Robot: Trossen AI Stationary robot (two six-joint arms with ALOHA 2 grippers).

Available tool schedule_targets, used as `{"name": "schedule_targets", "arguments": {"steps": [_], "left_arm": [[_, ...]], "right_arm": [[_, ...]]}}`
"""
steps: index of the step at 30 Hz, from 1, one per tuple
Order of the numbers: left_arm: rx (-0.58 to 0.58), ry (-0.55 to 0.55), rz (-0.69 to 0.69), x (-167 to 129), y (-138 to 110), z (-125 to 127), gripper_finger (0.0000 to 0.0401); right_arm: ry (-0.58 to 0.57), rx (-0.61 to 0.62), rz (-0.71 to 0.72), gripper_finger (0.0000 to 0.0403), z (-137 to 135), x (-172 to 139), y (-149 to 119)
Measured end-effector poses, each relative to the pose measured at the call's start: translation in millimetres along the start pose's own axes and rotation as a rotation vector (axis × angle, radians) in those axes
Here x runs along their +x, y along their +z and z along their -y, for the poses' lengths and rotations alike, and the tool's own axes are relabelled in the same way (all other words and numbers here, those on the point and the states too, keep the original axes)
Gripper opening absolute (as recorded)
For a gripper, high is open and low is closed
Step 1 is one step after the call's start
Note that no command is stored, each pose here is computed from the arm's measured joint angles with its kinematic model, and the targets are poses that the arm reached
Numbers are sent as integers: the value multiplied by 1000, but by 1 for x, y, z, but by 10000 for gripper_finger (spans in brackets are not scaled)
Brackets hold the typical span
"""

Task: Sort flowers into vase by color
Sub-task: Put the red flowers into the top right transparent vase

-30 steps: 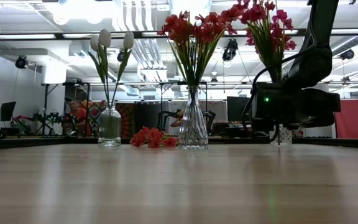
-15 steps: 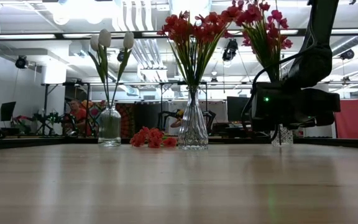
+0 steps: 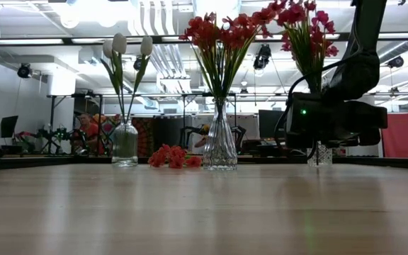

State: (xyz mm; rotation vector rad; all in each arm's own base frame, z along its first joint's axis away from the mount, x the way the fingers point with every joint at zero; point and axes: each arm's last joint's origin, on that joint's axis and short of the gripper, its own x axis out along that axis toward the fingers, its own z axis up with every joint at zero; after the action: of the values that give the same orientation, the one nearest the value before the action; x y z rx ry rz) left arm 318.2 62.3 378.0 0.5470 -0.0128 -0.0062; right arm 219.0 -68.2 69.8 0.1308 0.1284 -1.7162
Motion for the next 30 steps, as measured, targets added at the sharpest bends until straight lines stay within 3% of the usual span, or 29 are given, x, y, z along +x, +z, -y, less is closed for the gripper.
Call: {"name": "schedule_targets", "arguments": {"steps": [9, 19, 25, 30], "left_arm": [[-31, -33, 47, 43, -3, -10, 199], [-161, -30, -56, 96, -28, -17, 199], [-156, 6, -67, 94, -24, -17, 199], [-244, 41, -73, 90, -21, -20, 199]], "right_arm": [[0, 0, 0, 262, 0, 0, 0], [0, 2, 1, 262, 0, 0, 0], [0, 2, 1, 262, 0, 0, 0], [0, 2, 1, 262, 0, 0, 0]]}}
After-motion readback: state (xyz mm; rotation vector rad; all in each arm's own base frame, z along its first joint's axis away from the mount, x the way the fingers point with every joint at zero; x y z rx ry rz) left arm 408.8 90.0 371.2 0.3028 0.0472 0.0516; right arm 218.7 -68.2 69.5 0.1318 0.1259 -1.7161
